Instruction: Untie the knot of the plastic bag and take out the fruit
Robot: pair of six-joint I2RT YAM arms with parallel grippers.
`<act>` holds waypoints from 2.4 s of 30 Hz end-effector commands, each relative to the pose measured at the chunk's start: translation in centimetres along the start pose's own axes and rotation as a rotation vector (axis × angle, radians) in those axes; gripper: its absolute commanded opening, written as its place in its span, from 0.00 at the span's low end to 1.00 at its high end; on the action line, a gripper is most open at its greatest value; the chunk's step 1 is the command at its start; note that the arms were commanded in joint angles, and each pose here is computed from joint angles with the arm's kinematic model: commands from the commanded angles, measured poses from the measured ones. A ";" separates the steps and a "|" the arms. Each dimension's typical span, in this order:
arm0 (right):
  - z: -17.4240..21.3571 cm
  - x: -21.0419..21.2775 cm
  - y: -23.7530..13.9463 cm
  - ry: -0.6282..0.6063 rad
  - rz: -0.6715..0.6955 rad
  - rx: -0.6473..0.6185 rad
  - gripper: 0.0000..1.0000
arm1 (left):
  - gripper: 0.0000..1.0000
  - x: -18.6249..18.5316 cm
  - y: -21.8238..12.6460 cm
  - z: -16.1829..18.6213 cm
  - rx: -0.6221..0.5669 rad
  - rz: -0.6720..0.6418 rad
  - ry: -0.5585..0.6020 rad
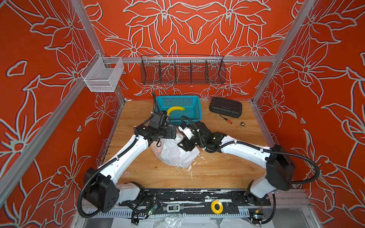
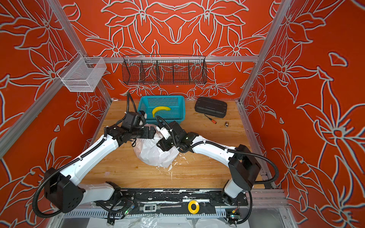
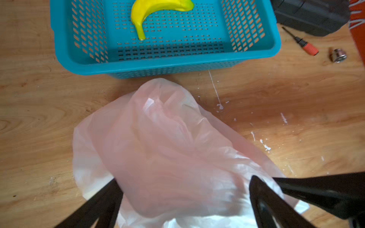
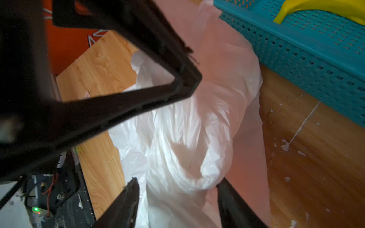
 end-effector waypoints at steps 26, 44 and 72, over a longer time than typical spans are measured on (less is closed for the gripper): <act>2.2 -2.7 -2.9 0.108 0.095 -0.118 0.00 | 0.04 3.7 -0.8 0.5 -0.067 -0.168 -0.149; 1.6 -2.2 -5.9 0.088 0.021 -0.166 0.39 | 0.65 2.9 -2.9 0.3 -0.102 0.048 -0.171; -1.3 0.6 -1.1 -0.368 -0.020 -0.012 0.23 | 0.97 0.9 -3.3 0.9 -0.007 0.177 0.716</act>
Point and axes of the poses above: each gripper's point midway between its finger pads, its own y axis out along the fingers, its own x axis along the line the jaws close on, z = x × y, the point moved 6 cm from there along -y, back along the fingers
